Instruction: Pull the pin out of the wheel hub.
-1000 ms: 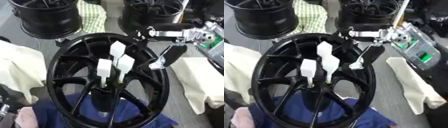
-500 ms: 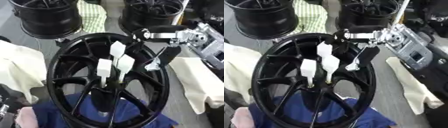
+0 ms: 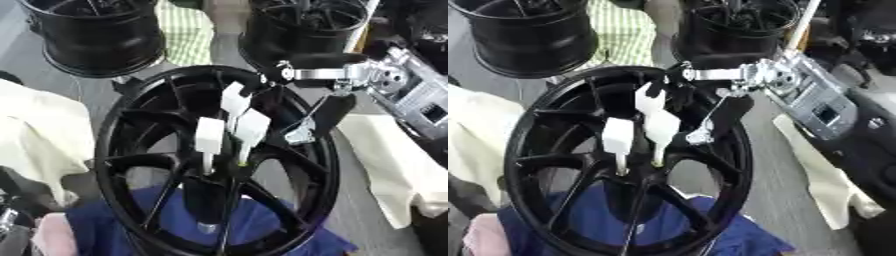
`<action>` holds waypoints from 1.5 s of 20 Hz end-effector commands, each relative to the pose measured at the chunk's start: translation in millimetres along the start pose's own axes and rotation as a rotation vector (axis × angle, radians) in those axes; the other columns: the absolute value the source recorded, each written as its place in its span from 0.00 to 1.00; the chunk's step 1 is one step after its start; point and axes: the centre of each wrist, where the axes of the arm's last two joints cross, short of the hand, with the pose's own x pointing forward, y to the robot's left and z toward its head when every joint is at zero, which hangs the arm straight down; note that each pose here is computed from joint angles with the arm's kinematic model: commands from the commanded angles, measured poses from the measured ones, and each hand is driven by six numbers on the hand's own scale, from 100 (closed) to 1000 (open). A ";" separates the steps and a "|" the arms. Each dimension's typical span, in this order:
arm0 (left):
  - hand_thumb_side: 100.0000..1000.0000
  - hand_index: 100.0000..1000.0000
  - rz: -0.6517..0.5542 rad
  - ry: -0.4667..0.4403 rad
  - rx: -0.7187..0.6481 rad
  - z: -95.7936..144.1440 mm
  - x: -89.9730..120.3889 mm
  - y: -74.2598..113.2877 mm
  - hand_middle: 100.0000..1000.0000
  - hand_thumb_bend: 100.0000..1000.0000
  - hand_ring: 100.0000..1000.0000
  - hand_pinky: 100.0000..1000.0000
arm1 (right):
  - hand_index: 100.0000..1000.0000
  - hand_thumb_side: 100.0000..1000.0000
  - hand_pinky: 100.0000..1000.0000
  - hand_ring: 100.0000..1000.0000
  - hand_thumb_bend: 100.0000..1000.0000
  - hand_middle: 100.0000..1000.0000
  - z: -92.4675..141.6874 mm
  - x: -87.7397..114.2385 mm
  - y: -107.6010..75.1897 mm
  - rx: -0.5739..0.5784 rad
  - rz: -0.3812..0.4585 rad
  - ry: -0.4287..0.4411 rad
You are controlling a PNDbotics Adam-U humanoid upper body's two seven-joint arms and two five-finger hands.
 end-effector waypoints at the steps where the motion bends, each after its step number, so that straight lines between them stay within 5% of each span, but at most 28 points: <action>1: 0.56 0.70 -0.027 -0.033 -0.002 -4.4 10.9 6.1 0.47 0.00 0.42 0.55 | 0.87 0.22 0.61 0.62 0.30 0.81 3.5 1.7 -9.3 -0.007 0.031 0.013; 30: 0.56 0.70 -0.029 -0.049 -0.009 -7.6 14.7 5.0 0.47 0.00 0.42 0.55 | 0.81 0.08 0.60 0.60 0.25 0.78 -9.5 -8.8 0.6 0.050 -0.008 0.056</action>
